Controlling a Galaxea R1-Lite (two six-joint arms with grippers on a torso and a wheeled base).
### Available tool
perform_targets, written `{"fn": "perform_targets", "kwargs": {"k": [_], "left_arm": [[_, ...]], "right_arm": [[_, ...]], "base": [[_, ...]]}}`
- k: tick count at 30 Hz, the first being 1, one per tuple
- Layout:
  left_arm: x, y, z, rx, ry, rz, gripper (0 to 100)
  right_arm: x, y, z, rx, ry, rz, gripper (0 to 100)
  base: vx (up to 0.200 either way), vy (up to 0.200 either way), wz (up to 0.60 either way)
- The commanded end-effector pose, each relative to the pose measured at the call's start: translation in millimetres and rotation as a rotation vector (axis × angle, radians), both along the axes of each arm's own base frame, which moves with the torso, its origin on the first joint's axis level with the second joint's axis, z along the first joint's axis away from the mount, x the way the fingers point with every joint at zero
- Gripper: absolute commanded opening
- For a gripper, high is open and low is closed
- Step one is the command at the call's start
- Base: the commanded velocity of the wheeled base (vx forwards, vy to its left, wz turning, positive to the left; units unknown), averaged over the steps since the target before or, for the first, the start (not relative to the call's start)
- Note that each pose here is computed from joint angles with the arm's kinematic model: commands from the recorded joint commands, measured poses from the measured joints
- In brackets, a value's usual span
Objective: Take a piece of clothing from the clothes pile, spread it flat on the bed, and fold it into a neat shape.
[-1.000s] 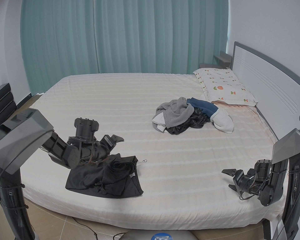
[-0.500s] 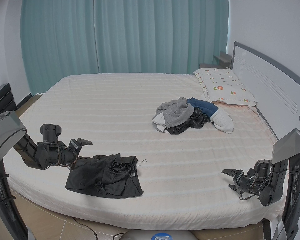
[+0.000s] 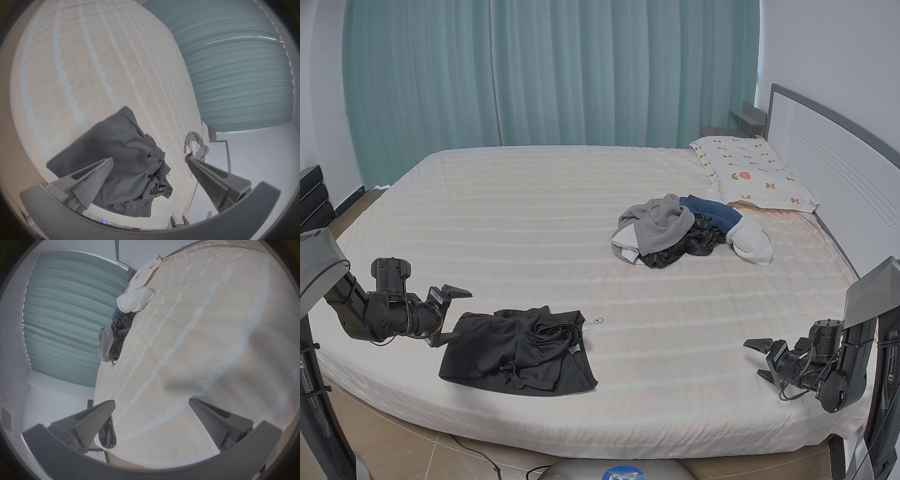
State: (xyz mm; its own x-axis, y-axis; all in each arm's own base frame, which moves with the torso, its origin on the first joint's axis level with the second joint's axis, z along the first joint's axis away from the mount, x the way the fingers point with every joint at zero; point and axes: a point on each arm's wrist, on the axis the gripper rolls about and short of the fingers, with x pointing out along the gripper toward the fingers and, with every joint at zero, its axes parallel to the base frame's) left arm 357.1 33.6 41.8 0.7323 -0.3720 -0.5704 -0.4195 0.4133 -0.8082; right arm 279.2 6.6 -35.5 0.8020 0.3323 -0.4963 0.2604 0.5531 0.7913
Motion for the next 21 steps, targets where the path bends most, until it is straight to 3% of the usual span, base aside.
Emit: {"fn": "perform_targets", "kwargs": {"k": [1,21], "left_arm": [[1.7,3.0,-7.2,-0.004,0.01,0.007,100],[0.2,2.8,-7.6,-0.005,0.003,0.007,100]], "right_arm": [[0.5,0.0,0.5,0.0,-0.009,0.001,100],[3.4,-0.4,1.2,0.003,-0.019,-0.004,100]], "base": [[0.0,0.2,0.0],[0.0,0.2,0.0]]}}
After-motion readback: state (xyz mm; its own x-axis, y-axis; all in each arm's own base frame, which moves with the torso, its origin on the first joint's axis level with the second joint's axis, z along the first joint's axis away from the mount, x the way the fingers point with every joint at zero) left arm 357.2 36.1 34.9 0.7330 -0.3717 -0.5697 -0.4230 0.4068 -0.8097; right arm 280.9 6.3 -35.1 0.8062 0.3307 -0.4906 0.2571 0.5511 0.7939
